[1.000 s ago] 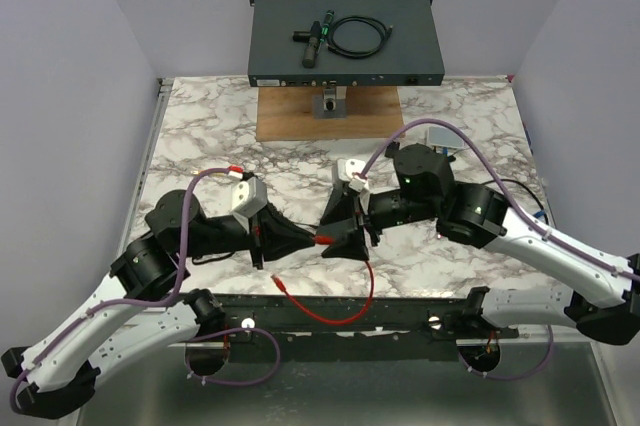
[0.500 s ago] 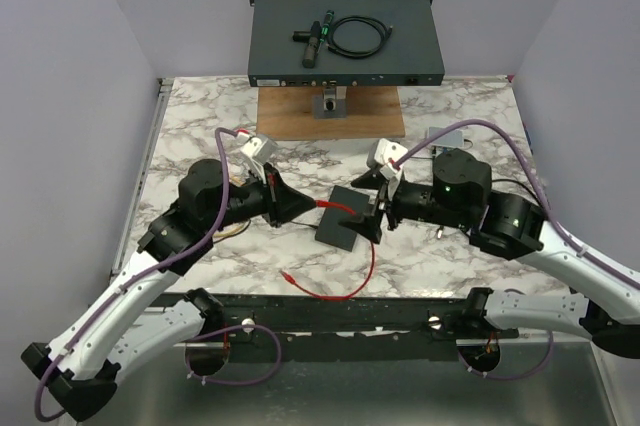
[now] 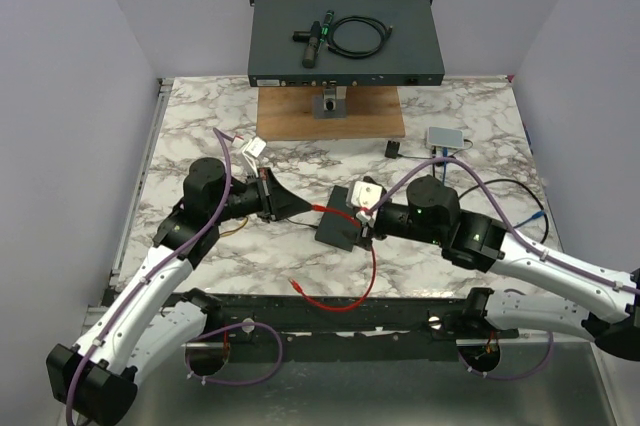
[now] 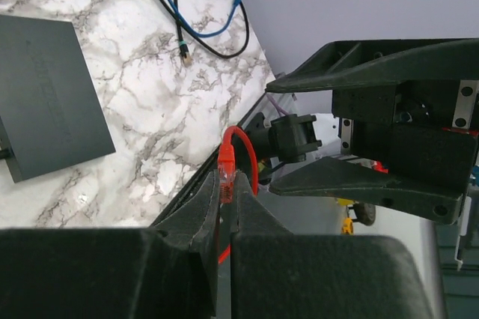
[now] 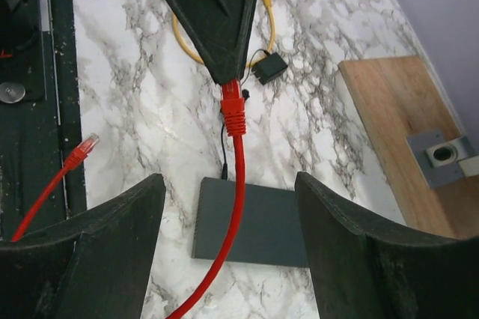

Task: Insert the plug into the switch port
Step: Pick up the connector from the center of the board, then insert the connector into the switch port.

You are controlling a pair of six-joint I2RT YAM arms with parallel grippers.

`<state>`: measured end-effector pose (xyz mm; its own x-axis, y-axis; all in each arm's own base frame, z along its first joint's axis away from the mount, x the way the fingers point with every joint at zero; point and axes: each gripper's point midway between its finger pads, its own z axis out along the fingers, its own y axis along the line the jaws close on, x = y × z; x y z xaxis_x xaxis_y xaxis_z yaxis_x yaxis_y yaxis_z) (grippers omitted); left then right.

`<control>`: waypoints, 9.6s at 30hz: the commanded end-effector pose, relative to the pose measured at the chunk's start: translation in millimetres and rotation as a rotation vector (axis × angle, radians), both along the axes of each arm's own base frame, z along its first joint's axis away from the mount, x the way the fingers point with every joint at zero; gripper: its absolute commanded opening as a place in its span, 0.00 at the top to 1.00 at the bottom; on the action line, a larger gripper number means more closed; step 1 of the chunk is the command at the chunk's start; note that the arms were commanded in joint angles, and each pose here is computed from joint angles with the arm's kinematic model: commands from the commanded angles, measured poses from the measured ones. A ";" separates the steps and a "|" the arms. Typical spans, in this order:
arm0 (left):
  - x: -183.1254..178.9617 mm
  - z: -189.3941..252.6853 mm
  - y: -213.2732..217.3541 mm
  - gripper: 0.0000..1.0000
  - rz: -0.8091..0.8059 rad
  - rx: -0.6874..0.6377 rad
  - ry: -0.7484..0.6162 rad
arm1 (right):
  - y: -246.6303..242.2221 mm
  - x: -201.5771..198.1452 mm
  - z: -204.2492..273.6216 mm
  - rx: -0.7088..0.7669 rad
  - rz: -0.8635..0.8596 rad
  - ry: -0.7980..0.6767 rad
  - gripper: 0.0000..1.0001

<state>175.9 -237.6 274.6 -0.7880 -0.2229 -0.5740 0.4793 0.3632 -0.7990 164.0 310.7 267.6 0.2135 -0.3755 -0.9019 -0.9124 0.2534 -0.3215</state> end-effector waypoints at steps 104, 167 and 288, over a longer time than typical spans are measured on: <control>32.3 -37.2 17.4 0.44 0.037 -0.083 0.028 | -40.9 -65.7 -86.7 -0.307 -0.170 0.679 0.99; 52.6 -96.0 38.5 0.51 0.233 0.112 0.054 | -31.3 73.0 -225.5 -0.716 -0.424 0.283 0.99; 83.4 -232.0 -18.5 0.67 0.018 0.475 0.266 | -2.3 60.0 -209.6 -0.047 -0.585 0.466 0.99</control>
